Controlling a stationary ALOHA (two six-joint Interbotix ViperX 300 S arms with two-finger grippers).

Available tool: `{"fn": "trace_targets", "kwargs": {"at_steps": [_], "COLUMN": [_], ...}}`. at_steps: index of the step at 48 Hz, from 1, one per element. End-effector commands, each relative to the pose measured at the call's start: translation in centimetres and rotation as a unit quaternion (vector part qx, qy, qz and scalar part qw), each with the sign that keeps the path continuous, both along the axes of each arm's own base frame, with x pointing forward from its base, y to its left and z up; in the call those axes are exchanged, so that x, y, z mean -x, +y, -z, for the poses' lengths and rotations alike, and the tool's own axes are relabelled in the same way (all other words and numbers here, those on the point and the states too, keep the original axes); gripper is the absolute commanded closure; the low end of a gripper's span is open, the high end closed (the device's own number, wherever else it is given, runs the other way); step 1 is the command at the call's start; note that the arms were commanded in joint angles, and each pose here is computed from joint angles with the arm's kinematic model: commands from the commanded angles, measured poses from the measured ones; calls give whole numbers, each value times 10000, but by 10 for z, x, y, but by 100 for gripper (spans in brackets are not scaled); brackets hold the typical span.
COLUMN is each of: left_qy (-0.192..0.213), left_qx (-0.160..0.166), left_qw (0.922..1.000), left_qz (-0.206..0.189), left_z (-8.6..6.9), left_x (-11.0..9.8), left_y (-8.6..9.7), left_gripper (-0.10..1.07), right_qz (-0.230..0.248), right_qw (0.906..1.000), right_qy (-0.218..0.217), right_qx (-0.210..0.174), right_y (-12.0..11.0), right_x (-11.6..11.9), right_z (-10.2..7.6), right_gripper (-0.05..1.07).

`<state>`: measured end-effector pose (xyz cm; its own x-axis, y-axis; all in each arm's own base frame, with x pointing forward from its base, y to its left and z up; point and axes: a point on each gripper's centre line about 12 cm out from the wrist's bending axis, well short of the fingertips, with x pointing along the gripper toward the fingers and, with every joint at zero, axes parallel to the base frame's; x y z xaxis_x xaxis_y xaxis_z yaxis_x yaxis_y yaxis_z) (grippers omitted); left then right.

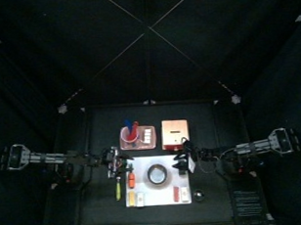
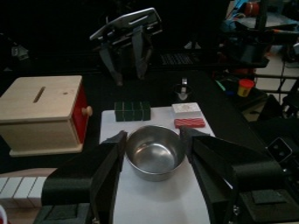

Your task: Move bowl off cutting board

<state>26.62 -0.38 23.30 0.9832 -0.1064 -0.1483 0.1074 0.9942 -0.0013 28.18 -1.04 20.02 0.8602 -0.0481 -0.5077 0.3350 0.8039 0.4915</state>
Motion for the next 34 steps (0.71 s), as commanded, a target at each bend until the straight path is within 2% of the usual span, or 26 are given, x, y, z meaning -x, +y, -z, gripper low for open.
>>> {"fn": "trace_targets", "kwargs": {"at_steps": [1,8,16,27,34], "left_qy": [-107,-107,-91,-79,-69], "left_qx": [-1,-1,-48,-233,-265], "left_qw": [9999,9999,9999,9997,9996], "left_qz": [-10,-41,-17,90,104], "left_z": [-6,-6,-5,-4,-3], "left_x": [-2,-2,-1,-1,-1], "left_y": [1,2,2,1,1], "left_gripper": [11,11,11,11,11], "right_qz": [303,461,615,599,557], "right_qw": [9984,9949,9888,9807,9766], "right_qy": [121,402,733,1212,1494], "right_qx": [-456,-804,-1148,-1409,-1444], "right_y": [-4,-1,1,3,5], "right_x": [-16,-32,-51,-69,-75], "right_z": [2,16,30,41,53], "right_gripper": [17,11,-1,-2,-1]}}
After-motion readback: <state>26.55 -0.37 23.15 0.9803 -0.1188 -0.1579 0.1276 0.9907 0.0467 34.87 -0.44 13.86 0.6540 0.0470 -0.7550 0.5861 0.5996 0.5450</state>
